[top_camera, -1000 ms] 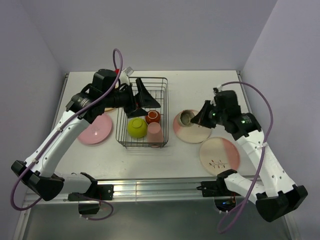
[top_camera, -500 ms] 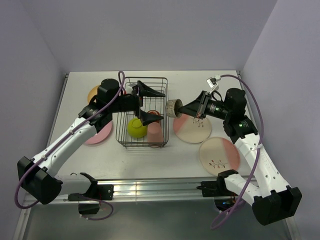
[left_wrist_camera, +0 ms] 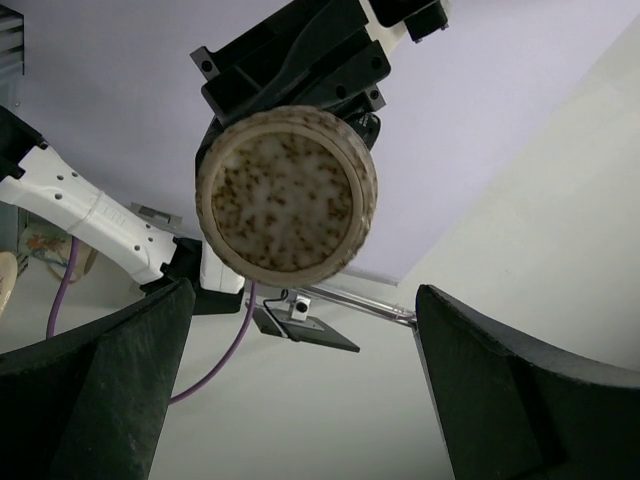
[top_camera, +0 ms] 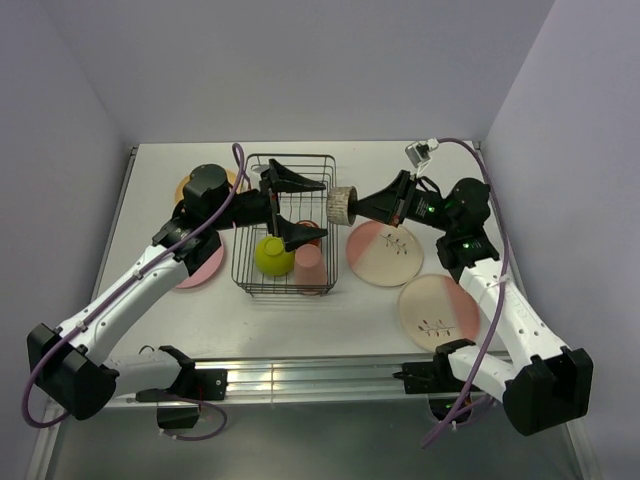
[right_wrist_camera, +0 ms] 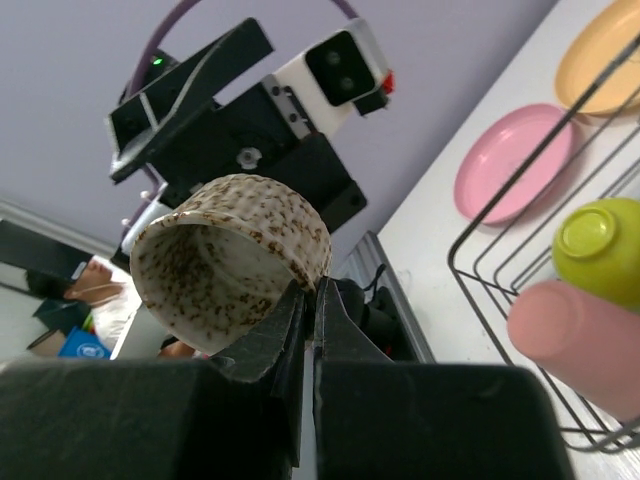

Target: Load the mixed dishes into the dish rack

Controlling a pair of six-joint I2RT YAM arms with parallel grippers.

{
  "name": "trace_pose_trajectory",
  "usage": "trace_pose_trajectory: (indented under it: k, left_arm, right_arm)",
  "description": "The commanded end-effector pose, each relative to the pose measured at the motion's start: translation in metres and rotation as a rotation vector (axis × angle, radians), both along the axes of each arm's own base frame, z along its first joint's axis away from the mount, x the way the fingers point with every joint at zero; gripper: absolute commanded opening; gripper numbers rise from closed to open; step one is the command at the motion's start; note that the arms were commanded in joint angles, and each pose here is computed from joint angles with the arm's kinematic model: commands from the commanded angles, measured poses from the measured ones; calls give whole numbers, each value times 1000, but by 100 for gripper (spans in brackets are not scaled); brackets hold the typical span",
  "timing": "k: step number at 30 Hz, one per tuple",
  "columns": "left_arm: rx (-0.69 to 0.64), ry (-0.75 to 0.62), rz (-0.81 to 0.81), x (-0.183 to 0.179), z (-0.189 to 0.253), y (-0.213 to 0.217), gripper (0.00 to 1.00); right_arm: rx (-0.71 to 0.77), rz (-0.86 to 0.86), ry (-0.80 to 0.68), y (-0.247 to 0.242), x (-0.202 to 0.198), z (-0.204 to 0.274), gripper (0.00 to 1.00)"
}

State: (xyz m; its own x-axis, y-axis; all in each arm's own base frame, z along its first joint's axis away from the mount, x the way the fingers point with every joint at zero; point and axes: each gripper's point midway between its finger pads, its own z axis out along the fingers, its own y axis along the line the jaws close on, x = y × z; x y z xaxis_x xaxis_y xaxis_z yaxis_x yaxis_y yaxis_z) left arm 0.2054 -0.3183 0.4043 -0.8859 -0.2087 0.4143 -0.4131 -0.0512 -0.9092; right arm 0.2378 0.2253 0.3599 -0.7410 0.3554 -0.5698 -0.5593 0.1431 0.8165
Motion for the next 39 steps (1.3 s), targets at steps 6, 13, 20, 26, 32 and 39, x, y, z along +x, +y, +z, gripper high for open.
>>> trace_pose_trajectory:
  k: [6, 13, 20, 26, 32, 39]
  left_arm:
    - [-89, 144, -25, -1, 26, -2, 99]
    - [-98, 142, -31, 0, 31, -2, 99]
    - [-114, 138, -34, -2, 32, -1, 95]
    - [-140, 120, -40, -7, 37, 2, 85]
    - [-163, 96, -45, -12, 42, 6, 66]
    - [-165, 87, -25, -17, 33, 15, 0]
  right_arm:
    - [93, 104, -159, 16, -18, 44, 0]
    - [148, 160, -189, 24, -28, 51, 0]
    - [182, 197, -174, 31, -30, 51, 0]
    - [186, 209, -149, 39, -30, 44, 0]
    - [187, 214, -132, 43, -30, 40, 0]
    - [138, 171, -53, 45, -19, 25, 0]
